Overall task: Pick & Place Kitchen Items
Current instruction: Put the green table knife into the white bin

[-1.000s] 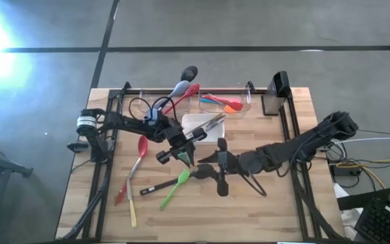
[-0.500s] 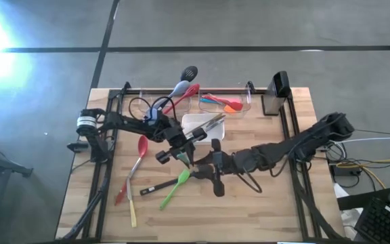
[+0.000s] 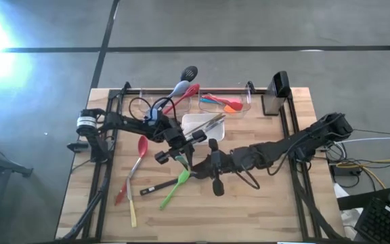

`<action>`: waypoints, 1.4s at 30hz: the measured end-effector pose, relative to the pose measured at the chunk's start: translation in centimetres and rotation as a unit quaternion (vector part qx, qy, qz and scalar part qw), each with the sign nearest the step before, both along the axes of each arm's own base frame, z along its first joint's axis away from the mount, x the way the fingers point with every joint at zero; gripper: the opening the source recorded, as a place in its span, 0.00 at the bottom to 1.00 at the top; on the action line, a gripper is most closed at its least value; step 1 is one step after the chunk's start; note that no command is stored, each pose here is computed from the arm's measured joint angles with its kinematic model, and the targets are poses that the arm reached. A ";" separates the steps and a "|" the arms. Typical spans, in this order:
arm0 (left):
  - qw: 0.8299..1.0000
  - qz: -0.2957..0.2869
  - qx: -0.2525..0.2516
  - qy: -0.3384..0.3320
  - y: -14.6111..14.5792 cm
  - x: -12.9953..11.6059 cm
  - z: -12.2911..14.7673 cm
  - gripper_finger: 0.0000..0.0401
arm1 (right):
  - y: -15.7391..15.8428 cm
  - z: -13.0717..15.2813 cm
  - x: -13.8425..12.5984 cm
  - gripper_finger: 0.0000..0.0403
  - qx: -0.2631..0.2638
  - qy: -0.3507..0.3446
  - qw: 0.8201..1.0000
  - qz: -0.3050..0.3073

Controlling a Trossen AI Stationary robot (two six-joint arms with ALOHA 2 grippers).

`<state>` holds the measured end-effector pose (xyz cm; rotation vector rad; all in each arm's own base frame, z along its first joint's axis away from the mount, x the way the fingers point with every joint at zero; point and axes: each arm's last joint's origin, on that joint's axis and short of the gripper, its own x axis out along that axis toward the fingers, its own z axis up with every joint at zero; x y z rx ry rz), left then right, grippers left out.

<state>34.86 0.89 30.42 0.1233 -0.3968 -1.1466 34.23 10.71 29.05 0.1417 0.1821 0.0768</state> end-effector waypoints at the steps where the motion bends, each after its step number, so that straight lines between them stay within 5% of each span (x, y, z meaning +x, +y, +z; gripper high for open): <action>1: 1.000 -0.001 0.000 0.000 0.0 0.0 0.0 0.10 | -0.1 0.0 0.1 0.04 0.007 0.001 1.000 0.009; 21: 1.000 0.001 0.000 -0.002 0.0 0.0 0.0 0.10 | -0.4 0.2 0.4 0.21 0.030 -0.016 0.999 0.034; 42: 0.999 -0.034 0.023 0.035 0.0 0.6 0.7 0.10 | -1.8 -0.1 0.8 0.02 0.069 0.013 0.993 0.091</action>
